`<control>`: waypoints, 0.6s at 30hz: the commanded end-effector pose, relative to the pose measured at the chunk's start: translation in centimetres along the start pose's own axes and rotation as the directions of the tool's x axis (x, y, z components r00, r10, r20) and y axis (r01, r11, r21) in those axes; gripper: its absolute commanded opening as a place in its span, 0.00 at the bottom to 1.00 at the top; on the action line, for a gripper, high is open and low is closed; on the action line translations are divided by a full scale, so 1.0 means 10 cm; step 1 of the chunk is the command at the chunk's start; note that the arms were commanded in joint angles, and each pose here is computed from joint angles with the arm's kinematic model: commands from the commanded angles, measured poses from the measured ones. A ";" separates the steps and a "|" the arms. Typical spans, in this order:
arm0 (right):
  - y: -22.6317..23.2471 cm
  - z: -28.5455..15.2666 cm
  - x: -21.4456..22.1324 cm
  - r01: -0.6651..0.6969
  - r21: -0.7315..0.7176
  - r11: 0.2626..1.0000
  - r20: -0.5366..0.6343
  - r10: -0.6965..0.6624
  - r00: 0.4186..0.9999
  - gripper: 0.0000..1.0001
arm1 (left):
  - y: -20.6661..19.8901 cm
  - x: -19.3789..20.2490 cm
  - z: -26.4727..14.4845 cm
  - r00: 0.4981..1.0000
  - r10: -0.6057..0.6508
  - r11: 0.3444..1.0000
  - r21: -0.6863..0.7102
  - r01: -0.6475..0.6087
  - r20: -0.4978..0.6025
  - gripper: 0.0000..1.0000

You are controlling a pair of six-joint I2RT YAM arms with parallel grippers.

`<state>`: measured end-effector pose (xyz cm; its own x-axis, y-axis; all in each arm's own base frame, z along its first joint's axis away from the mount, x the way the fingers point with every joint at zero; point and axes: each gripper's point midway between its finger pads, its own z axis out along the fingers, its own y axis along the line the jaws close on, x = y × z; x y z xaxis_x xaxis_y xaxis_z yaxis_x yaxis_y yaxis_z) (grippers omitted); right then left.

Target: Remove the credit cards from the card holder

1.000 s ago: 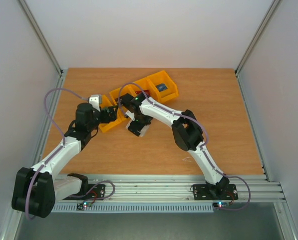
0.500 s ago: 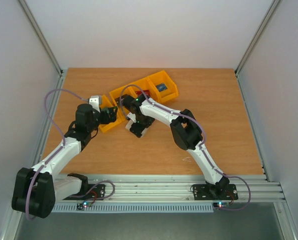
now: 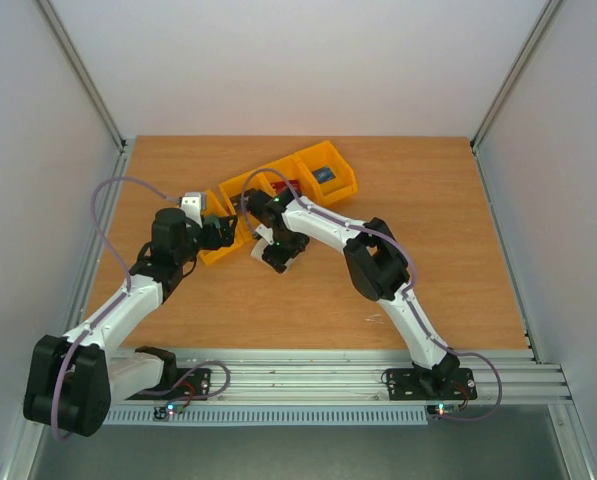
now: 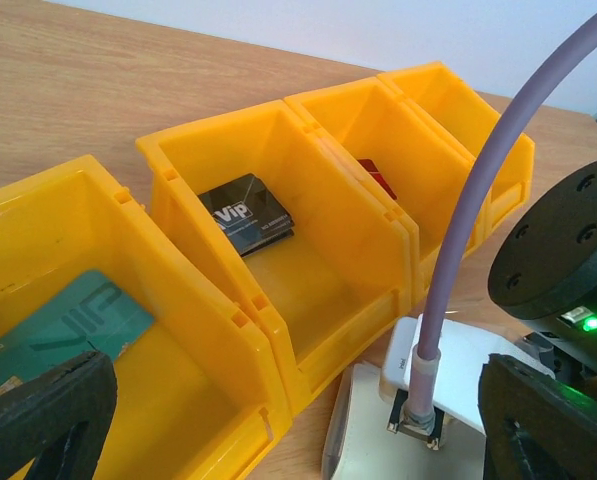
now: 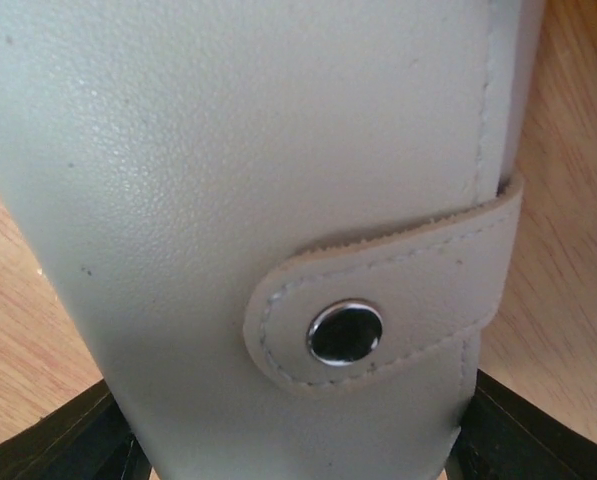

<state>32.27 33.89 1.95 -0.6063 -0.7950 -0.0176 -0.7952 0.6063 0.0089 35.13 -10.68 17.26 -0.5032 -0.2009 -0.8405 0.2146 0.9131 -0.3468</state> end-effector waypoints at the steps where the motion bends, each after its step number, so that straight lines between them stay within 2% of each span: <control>1: 0.00 -0.36 -0.12 -0.028 0.017 0.999 0.120 0.026 0.992 0.63 | -0.12 -0.17 -0.07 0.996 0.055 0.997 0.054 -0.058 0.064 0.99; 6: -0.01 -0.76 -0.17 -0.060 0.020 0.998 0.242 0.053 0.969 0.60 | -0.27 -0.31 -0.14 0.990 0.095 0.988 0.111 -0.107 0.103 0.99; 10: -0.03 -1.16 -0.20 -0.097 0.014 0.995 0.357 0.085 0.930 0.57 | -0.54 -0.45 -0.26 0.979 0.120 0.960 0.233 -0.156 0.162 0.99; 13: -0.06 -1.53 -0.21 -0.136 -0.001 0.991 0.456 0.122 0.882 0.57 | -0.79 -0.56 -0.38 0.975 0.091 0.919 0.361 -0.161 0.203 0.99; 16: -0.06 -1.87 -0.24 -0.166 -0.022 0.986 0.548 0.151 0.823 0.57 | -0.99 -0.67 -0.51 0.979 0.016 0.875 0.470 -0.112 0.202 0.99; 18: -0.06 -2.06 -0.25 -0.185 -0.040 0.982 0.592 0.172 0.787 0.60 | -1.09 -0.77 -0.58 0.976 0.000 0.852 0.511 -0.115 0.220 0.99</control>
<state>33.18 34.55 18.29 -0.6176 -0.6270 -0.4748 -0.7171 0.6969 0.0123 32.96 -15.21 23.32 -0.4085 -0.1955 -0.8916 0.5192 0.7536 -0.4032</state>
